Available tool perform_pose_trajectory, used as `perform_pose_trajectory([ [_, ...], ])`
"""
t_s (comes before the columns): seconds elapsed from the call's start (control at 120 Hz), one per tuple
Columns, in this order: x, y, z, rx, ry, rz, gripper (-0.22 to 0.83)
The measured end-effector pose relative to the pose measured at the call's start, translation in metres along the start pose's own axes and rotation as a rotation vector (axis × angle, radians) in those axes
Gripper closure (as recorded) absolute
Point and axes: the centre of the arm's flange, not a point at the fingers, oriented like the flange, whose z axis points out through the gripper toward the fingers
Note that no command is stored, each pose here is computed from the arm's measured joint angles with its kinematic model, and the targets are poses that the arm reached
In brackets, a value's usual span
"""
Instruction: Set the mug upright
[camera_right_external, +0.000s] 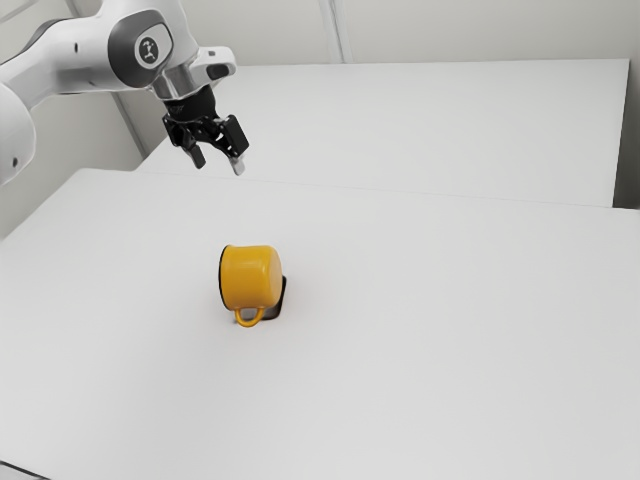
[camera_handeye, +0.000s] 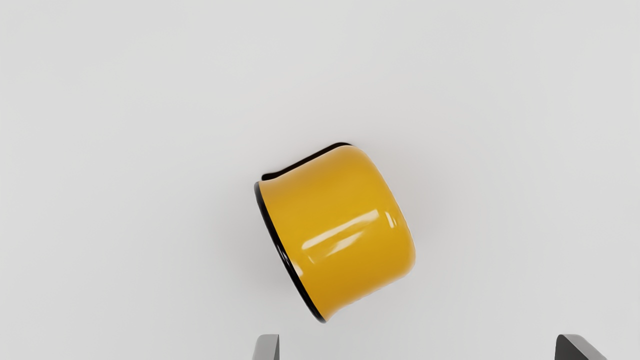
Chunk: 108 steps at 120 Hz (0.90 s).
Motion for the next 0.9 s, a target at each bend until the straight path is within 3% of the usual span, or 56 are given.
perform_pose_trajectory([
  [0.258,-0.002,0.001,-0.003,-0.001,0.004,0.001,0.00],
  [0.358,-0.014,0.006,0.000,-0.026,-0.009,-0.004,0.00],
  [0.567,-0.054,-0.008,-0.010,-0.239,-0.014,-0.068,0.00],
  [0.742,-0.069,-0.035,0.032,-0.443,-0.078,-0.089,0.00],
  [0.9,-0.078,-0.077,0.061,-0.544,-0.084,-0.112,0.00],
])
